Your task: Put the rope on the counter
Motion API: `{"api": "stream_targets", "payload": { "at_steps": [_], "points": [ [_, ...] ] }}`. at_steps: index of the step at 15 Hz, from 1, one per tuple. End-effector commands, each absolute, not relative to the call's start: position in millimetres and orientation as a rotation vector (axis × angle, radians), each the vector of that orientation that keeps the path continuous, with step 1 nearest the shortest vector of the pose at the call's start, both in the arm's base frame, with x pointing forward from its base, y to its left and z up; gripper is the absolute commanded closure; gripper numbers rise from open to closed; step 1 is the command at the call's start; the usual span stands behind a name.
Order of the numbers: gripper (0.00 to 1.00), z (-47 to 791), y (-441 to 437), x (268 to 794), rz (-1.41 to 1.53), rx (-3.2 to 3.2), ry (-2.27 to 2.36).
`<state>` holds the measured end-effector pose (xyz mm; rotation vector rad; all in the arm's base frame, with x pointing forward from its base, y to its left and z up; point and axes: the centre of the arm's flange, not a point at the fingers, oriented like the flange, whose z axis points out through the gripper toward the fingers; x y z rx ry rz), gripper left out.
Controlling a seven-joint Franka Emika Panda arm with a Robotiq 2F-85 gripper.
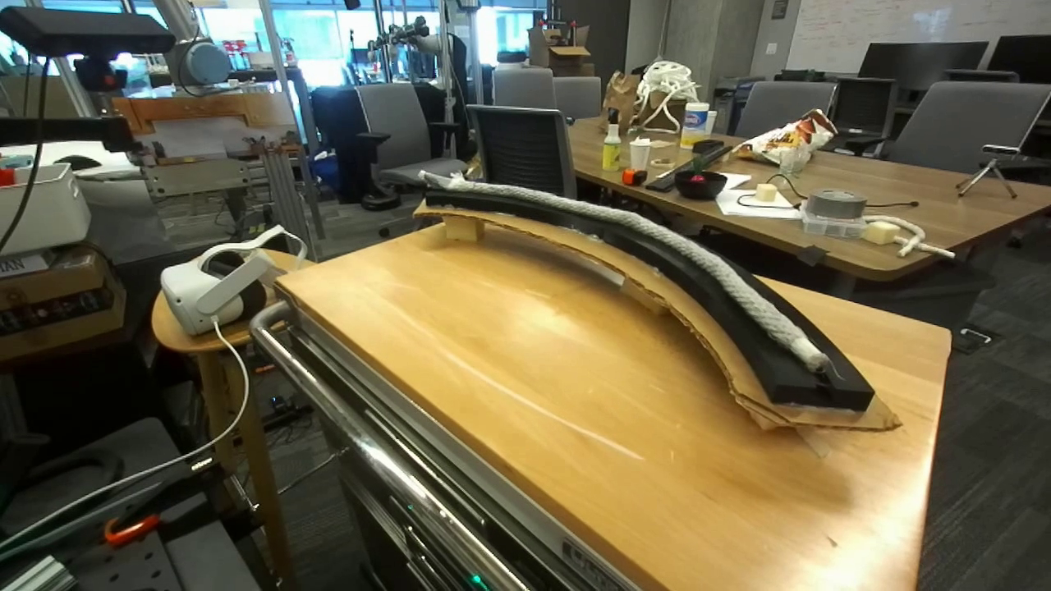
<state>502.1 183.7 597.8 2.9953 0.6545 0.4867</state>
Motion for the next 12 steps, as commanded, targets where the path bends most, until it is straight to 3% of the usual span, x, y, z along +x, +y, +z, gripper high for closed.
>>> {"api": "stream_targets", "payload": {
  "at_steps": [1,7,11,12],
  "points": [
    [0.0,596,185,501,0.481,2.995,0.66],
    [0.0,632,207,459,0.156,3.029,1.051],
    [0.0,655,227,453,-0.083,2.95,1.334],
    [0.0,655,227,459,-0.215,2.912,1.221]
  ]
}}
